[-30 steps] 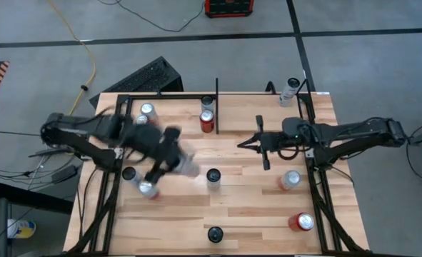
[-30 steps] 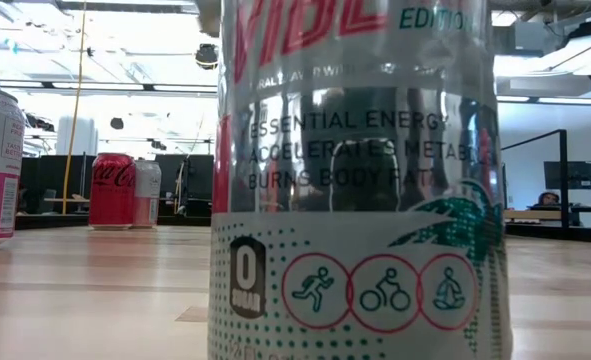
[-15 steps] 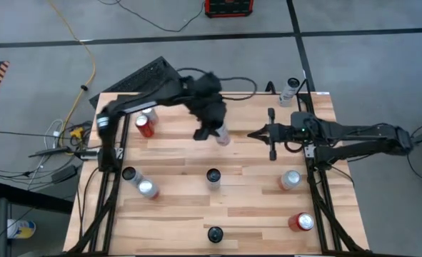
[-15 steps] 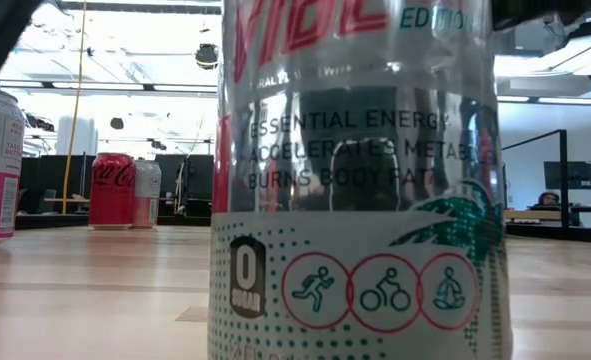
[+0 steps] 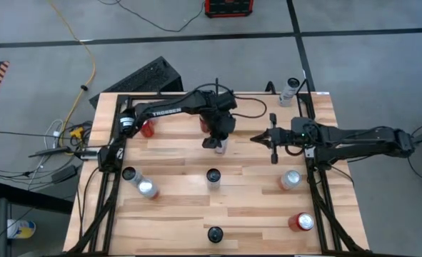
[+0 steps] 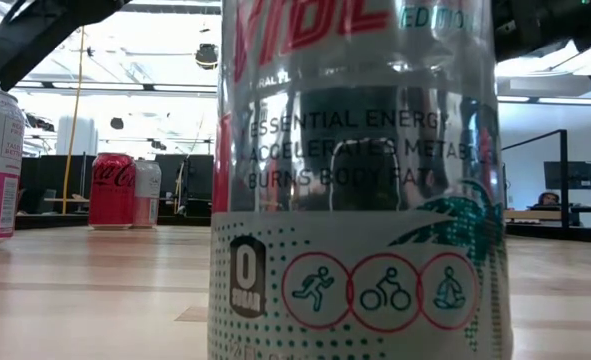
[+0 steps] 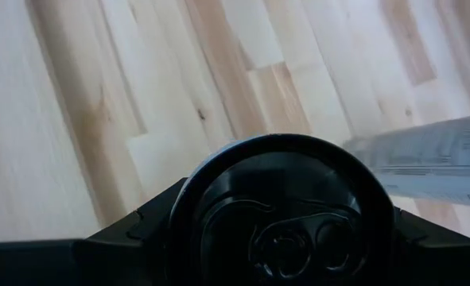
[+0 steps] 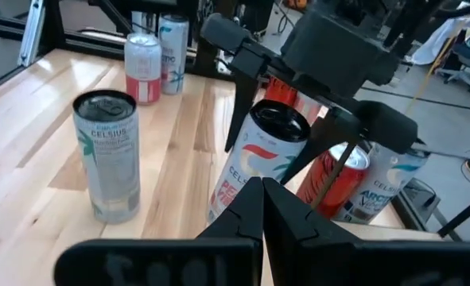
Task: Place canned beverage on shelf
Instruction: Put the black pink soda can on the shelf
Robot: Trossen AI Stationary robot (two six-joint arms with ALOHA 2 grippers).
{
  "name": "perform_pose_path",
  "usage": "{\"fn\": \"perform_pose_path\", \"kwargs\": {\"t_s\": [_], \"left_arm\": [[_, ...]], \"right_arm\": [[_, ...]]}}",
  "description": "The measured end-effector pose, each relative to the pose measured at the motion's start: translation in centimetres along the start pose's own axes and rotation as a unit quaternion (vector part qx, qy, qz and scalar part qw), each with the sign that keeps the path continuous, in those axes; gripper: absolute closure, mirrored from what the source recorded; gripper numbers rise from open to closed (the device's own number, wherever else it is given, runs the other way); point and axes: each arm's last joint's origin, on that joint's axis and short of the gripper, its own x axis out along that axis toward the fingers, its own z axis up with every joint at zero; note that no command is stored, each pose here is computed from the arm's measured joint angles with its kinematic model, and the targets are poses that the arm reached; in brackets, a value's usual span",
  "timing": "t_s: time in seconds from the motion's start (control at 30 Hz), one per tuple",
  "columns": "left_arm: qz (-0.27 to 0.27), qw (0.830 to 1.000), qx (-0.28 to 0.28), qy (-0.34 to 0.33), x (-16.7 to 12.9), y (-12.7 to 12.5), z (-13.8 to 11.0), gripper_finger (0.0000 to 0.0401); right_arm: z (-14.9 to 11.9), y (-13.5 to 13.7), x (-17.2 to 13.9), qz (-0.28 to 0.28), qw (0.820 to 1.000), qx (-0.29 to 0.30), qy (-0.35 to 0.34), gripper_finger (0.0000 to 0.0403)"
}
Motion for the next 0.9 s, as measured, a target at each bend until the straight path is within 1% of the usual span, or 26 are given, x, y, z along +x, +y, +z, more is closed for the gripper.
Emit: {"fn": "perform_pose_path", "kwargs": {"t_s": [0.1, 0.23, 0.37, 0.47, 0.5, 0.6, 0.73, 0.9], "left_arm": [[0.009, 1.000, 0.002, 0.008, 0.8, 0.1, 0.1, 0.0164], [0.021, 1.000, 0.015, 0.011, 1.2, -0.1, 0.3, 0.0161], [0.021, 0.999, 0.020, -0.018, 1.7, 0.0, 0.8, 0.0134], [0.013, 1.000, 0.017, -0.005, 3.0, 0.2, 0.5, 0.0115], [0.009, 1.000, 0.014, -0.009, 3.3, 0.3, 0.5, 0.0111], [0.006, 1.000, 0.008, -0.009, 4.1, 0.5, 0.4, 0.0107], [-0.001, 1.000, 0.003, 0.008, 5.3, 0.8, -0.1, 0.0104], [0.004, 1.000, 0.006, -0.001, 5.2, 0.9, 0.1, 0.0103]], "right_arm": [[-0.5, 0.1, 0.3, -0.001, 1.000, 0.000, -0.003, 0.0376], [-1.1, 0.2, 0.5, -0.001, 1.000, 0.000, -0.004, 0.0376], [-1.4, 0.3, 0.5, 0.000, 1.000, 0.000, 0.001, 0.0376], [-1.3, 0.3, 0.5, 0.000, 1.000, 0.000, 0.000, 0.0376], [-1.3, 0.3, 0.5, 0.000, 1.000, 0.000, 0.000, 0.0376], [-1.3, 0.3, 0.5, -0.001, 1.000, -0.001, -0.001, 0.0376], [-1.4, 0.3, 0.5, 0.000, 1.000, 0.000, 0.002, 0.0376], [-1.4, 0.3, 0.5, -0.001, 1.000, 0.000, 0.002, 0.0376]]}}
